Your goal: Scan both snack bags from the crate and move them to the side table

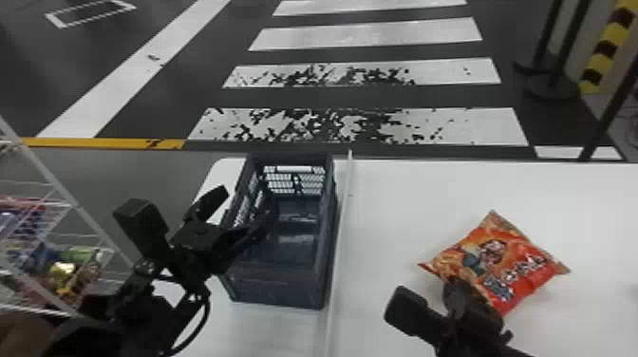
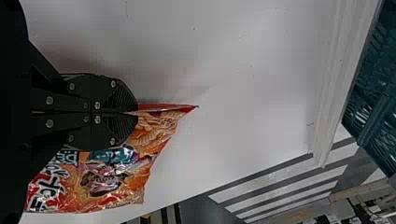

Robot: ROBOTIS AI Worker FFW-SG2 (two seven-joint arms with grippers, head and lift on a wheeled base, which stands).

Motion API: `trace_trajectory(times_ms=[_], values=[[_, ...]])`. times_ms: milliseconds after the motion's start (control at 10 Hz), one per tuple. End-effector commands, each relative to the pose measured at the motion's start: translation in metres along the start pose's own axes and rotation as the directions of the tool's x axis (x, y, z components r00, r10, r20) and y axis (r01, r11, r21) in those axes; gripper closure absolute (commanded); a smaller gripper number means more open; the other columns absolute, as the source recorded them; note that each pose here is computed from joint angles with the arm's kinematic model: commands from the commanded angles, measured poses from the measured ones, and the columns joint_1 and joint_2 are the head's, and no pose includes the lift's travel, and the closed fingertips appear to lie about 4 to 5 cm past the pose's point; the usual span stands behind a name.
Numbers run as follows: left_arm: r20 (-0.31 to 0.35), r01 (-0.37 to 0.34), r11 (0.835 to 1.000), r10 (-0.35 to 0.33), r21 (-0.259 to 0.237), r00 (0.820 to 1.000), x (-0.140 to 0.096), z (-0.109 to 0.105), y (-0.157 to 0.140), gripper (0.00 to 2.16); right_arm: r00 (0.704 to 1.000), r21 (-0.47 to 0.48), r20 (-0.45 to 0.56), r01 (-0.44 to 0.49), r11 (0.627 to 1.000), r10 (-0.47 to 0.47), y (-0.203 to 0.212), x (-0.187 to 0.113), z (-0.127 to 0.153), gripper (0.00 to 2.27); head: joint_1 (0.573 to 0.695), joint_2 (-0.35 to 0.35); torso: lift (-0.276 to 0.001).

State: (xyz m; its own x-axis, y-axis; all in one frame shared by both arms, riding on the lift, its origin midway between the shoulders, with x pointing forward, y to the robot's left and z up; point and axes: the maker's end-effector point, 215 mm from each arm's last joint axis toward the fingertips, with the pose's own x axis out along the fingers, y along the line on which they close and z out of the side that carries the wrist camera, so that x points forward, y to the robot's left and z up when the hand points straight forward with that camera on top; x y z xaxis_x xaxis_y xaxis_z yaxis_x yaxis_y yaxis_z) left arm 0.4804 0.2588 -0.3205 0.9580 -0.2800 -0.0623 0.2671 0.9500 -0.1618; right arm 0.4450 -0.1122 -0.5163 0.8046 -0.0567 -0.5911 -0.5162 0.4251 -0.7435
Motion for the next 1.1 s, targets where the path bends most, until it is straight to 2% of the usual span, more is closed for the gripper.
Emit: trace_trajectory(times_ms=[0,100,200,300,400,500,600,700,800,1000], values=[[0.001,0.005,1.000,-0.005,-0.003,1.000,0.002,0.000,0.000,0.04,0.996,0.081,0.083,0.032,0.996,-0.038,-0.026,-0.010,0.010,2.24,0.695,0.176,-0.095],[-0.004,0.006,1.000,-0.006,-0.009,1.000,0.004,-0.005,0.000,0.04,0.987,0.193,0.153,0.025,0.981,-0.055,-0.050,-0.019,0.022,2.24,0.695,0.172,-0.095],[-0.008,0.007,1.000,-0.007,-0.011,1.000,0.005,-0.008,0.001,0.04,0.973,0.347,0.223,-0.023,0.938,-0.059,-0.080,-0.030,0.030,2.24,0.695,0.170,-0.095],[-0.002,0.007,1.000,-0.007,-0.009,1.000,0.006,-0.005,0.001,0.04,0.959,0.495,0.270,-0.068,0.866,-0.079,-0.114,-0.041,0.032,2.24,0.695,0.168,-0.095],[0.003,0.008,1.000,-0.008,-0.009,1.000,0.008,-0.002,0.001,0.04,0.947,0.622,0.304,-0.113,0.775,-0.106,-0.146,-0.048,0.029,2.24,0.695,0.161,-0.095],[0.007,0.011,1.000,-0.011,-0.012,1.000,0.010,0.000,0.000,0.04,0.929,0.733,0.343,-0.171,0.659,-0.141,-0.176,-0.053,0.022,2.24,0.695,0.144,-0.095],[0.003,0.012,1.000,-0.012,-0.014,1.000,0.012,-0.003,0.000,0.04,0.904,0.826,0.385,-0.247,0.506,-0.188,-0.203,-0.058,0.011,2.24,0.695,0.122,-0.095],[0.003,0.015,1.000,-0.015,-0.015,1.000,0.014,-0.004,-0.001,0.04,0.885,0.886,0.400,-0.308,0.347,-0.237,-0.219,-0.056,-0.012,2.24,0.695,0.108,-0.095],[0.001,0.021,1.000,-0.021,-0.018,1.000,0.017,-0.007,-0.002,0.04,0.880,0.917,0.384,-0.328,0.225,-0.281,-0.227,-0.053,-0.036,2.24,0.695,0.078,-0.095],[0.007,0.025,1.000,-0.025,-0.019,1.000,0.021,-0.005,-0.004,0.04,0.882,0.936,0.308,-0.347,-0.051,-0.357,-0.231,-0.051,-0.094,2.24,0.695,0.012,-0.095]])
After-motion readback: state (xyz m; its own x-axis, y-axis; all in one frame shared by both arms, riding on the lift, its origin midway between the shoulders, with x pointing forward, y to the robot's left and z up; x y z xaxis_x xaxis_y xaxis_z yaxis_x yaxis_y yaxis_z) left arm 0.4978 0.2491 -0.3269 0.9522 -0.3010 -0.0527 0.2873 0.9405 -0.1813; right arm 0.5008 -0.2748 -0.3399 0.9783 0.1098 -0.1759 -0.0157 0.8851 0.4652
